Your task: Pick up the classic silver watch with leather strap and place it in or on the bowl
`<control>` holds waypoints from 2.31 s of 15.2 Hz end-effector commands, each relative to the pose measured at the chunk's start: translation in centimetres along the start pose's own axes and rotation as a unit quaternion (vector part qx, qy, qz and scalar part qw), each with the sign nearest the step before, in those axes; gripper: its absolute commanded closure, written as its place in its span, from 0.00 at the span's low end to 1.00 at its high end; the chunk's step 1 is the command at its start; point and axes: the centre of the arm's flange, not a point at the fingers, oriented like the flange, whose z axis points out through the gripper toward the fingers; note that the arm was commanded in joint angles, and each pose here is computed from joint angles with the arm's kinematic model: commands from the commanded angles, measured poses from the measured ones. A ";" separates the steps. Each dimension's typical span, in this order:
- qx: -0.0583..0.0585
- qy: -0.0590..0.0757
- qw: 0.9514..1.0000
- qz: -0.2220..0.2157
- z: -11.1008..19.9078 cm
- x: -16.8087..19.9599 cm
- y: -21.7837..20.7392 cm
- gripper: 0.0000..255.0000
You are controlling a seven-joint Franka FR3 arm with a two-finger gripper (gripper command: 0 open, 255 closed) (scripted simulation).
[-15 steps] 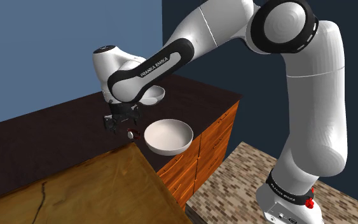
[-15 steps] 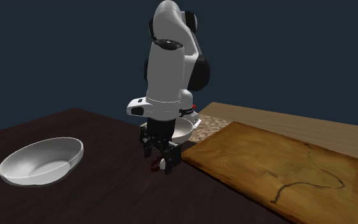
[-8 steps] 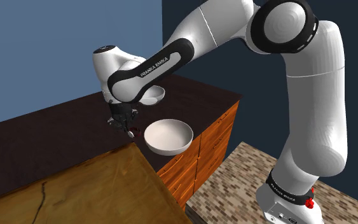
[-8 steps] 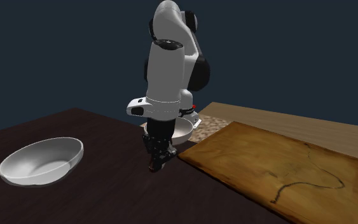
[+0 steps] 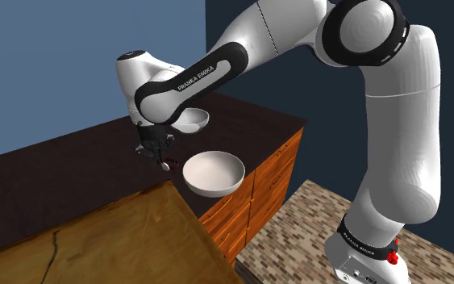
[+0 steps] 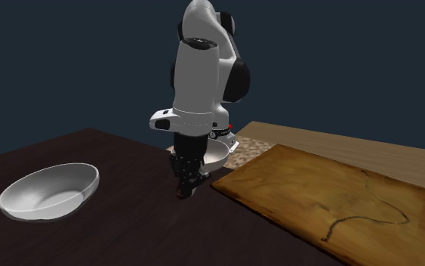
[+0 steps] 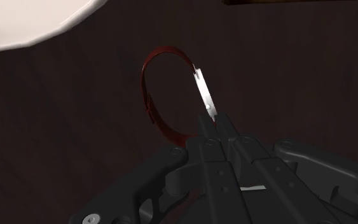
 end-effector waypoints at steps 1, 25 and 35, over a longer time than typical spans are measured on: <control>0.000 0.000 1.000 0.000 -1.0 0.1 0.0 1.00; 0.000 0.000 1.000 0.000 -12.2 -2.2 3.4 1.00; 0.000 0.000 1.000 0.000 -13.1 -12.4 10.6 1.00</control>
